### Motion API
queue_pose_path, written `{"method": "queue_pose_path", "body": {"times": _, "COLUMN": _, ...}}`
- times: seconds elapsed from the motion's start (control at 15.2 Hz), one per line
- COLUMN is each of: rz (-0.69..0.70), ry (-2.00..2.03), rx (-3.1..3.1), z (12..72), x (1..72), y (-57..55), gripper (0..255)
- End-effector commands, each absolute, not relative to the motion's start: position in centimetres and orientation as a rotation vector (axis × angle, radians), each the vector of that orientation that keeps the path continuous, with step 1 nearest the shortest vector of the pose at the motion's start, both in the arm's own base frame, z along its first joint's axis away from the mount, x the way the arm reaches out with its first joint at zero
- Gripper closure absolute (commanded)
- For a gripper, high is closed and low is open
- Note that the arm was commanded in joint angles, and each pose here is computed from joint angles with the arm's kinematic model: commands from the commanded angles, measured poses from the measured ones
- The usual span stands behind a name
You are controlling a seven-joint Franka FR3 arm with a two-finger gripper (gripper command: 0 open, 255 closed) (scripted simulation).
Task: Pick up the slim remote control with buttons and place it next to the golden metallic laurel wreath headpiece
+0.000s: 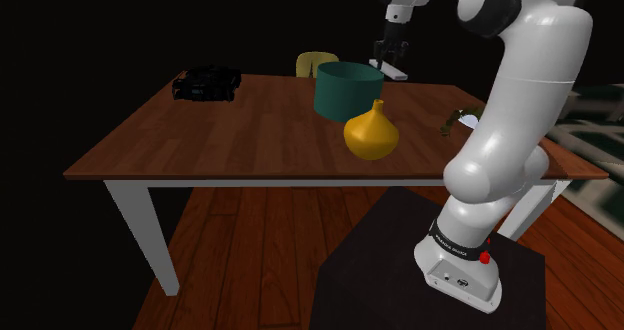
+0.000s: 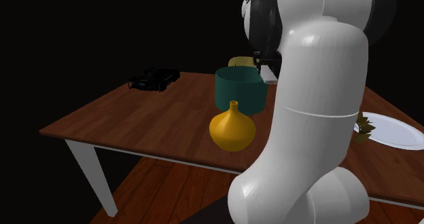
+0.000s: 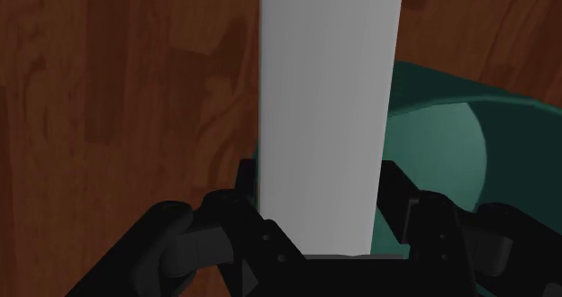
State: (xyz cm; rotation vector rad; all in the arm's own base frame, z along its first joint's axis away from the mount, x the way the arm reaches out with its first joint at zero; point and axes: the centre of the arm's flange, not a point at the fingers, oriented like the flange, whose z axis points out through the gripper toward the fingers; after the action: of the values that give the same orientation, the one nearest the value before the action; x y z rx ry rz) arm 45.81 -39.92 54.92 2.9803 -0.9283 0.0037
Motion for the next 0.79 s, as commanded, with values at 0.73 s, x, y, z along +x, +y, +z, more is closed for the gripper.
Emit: {"method": "queue_pose_path", "body": {"times": 0.73, "rz": 0.005, "ry": -0.926, "rx": 2.981, "z": 55.2, "x": 34.7, "y": -53.3, "gripper": 255}}
